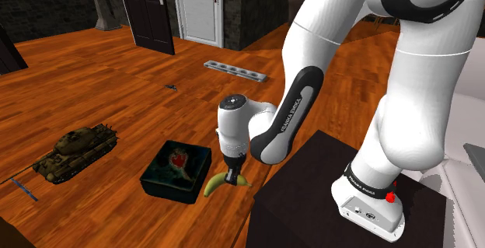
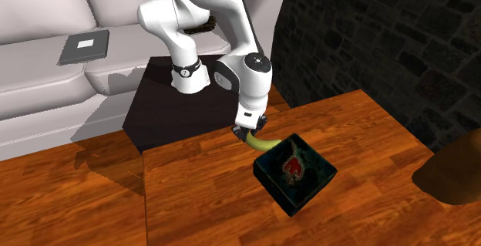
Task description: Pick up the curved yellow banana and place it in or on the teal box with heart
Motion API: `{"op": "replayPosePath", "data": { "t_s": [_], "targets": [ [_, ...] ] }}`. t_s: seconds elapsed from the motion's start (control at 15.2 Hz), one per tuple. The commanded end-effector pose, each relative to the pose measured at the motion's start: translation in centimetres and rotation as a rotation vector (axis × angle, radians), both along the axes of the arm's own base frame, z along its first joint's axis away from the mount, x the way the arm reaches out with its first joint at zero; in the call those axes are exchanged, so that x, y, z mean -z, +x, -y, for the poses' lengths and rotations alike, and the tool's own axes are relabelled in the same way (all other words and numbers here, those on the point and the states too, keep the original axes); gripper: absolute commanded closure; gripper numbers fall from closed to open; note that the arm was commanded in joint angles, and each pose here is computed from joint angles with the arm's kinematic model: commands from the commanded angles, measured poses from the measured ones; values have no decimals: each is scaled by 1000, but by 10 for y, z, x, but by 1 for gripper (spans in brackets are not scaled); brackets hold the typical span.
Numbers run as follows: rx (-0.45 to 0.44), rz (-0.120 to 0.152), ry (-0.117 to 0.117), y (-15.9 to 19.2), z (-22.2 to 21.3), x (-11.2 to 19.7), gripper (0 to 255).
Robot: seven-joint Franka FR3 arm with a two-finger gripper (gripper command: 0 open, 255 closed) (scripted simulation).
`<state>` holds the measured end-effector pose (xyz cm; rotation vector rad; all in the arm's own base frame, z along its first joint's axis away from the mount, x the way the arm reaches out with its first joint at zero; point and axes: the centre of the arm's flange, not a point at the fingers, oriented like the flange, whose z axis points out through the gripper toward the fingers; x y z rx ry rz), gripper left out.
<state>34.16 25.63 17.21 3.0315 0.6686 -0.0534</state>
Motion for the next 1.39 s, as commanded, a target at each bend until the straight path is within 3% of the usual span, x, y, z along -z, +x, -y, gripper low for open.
{"op": "replayPosePath", "data": {
  "t_s": [0.0, 1.32],
  "targets": [
    [0, 0, 0, 1, 0, -8, 255],
    [0, 0, 0, 1, 0, -113, 255]
  ]
}}
